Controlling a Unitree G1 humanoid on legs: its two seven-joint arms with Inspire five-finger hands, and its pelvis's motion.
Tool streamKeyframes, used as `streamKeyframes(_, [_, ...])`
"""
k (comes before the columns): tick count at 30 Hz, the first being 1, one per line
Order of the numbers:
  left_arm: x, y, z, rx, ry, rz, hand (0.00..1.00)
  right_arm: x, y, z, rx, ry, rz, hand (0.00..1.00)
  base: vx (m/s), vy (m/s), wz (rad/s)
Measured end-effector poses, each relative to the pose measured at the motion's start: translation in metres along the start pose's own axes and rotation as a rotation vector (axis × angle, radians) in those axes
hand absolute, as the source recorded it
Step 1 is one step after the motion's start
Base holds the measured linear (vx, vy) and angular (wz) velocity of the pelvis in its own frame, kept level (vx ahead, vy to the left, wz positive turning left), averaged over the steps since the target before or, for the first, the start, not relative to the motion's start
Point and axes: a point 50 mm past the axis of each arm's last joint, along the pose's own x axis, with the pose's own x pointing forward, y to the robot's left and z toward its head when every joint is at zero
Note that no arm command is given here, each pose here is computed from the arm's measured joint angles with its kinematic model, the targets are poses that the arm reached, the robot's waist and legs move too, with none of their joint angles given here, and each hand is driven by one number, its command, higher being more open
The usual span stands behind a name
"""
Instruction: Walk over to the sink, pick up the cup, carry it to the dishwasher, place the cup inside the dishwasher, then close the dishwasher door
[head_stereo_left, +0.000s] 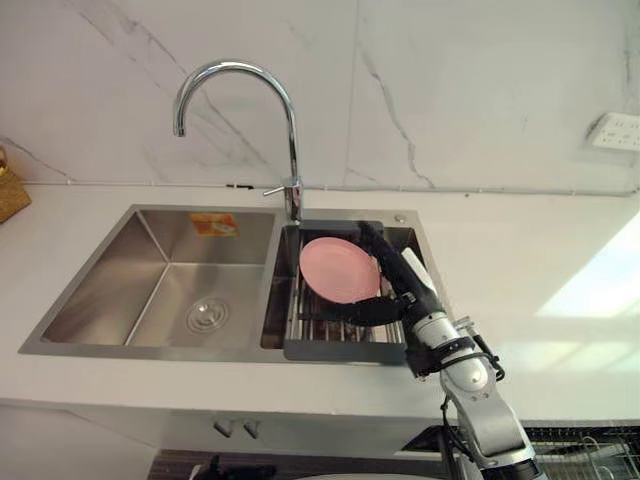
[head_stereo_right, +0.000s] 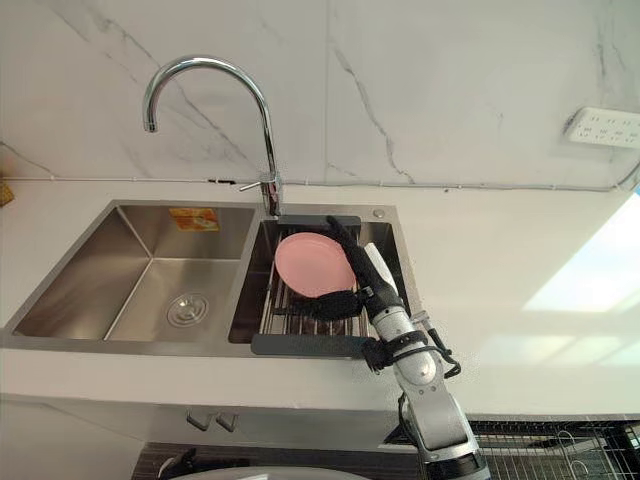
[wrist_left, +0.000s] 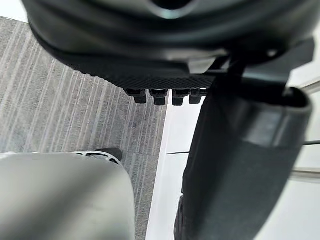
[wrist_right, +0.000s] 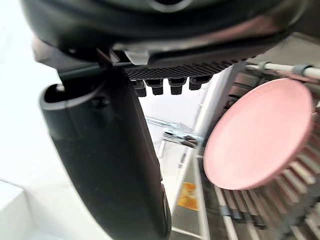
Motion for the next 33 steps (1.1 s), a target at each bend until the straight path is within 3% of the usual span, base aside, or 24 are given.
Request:
streamKeyframes(6, [-0.001, 0.0, -0.001, -0.003, -0.002, 0.004, 1.0, 0.001, 0.001, 0.008, -0.134, -0.035, -0.091, 1.0, -0.01, 0.01, 0.08])
streamKeyframes(18, [-0.001, 0.0, -0.001, 0.007, 0.007, 0.027, 1.0, 0.014, 0.04, 0.006, -0.374, 0.014, 0.034, 1.0, 0.03, 0.016, 0.1])
streamKeyframes(33, [-0.001, -0.002, 0.002, 0.03, 0.027, 0.05, 1.0, 0.017, 0.047, -0.013, -0.582, 0.157, 0.051, 1.0, 0.0, 0.0, 0.0])
